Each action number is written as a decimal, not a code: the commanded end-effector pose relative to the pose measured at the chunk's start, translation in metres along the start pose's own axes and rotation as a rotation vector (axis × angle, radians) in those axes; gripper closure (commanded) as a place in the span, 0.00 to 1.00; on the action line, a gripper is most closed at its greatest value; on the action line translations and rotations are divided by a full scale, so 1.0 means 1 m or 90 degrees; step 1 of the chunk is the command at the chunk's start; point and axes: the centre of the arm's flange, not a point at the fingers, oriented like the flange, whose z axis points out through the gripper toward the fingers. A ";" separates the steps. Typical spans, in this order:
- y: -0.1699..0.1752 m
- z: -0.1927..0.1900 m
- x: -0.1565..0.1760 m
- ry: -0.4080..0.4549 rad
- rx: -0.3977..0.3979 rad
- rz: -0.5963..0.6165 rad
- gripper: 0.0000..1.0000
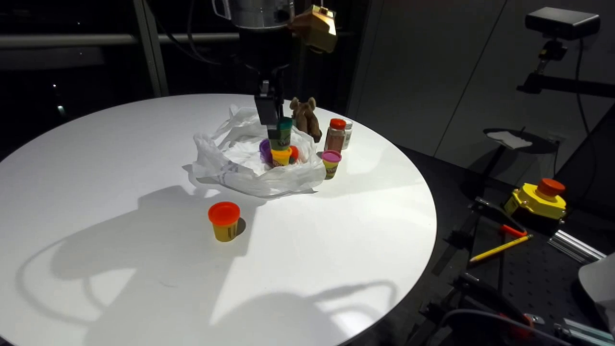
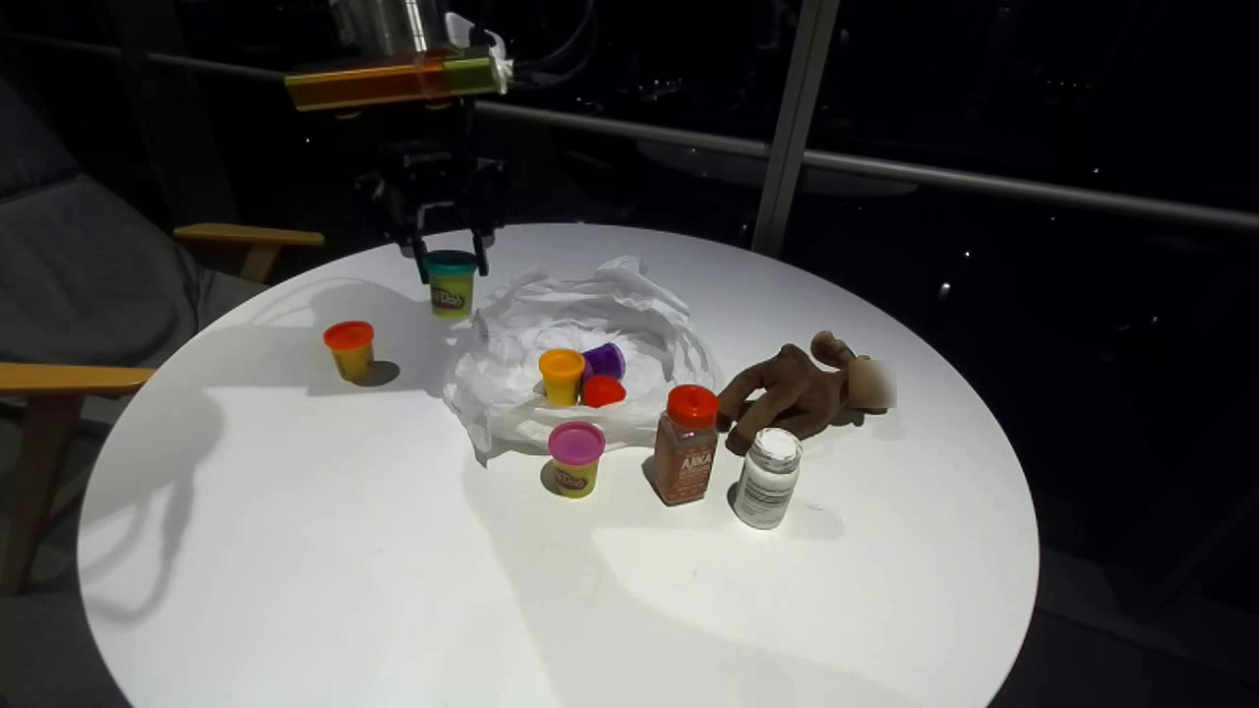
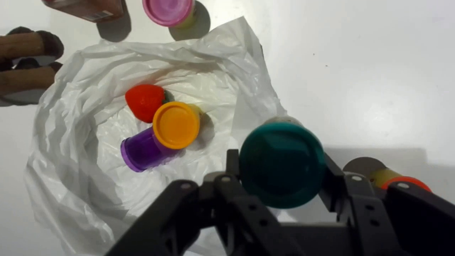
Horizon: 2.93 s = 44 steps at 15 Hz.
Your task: Remove the objects from the plastic and put them on the table
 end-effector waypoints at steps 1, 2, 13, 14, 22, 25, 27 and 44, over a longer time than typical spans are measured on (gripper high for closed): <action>-0.026 0.027 -0.016 0.041 0.001 0.043 0.72; -0.030 0.039 -0.014 0.052 0.006 0.054 0.72; -0.084 0.096 -0.002 0.007 0.068 0.037 0.72; -0.089 0.095 -0.003 0.010 0.068 0.031 0.72; -0.096 0.088 -0.007 0.033 0.045 0.032 0.17; -0.077 0.067 -0.004 0.086 0.032 0.092 0.00; -0.055 0.047 0.000 0.112 0.027 0.156 0.00; 0.085 0.110 0.032 -0.039 -0.038 0.459 0.00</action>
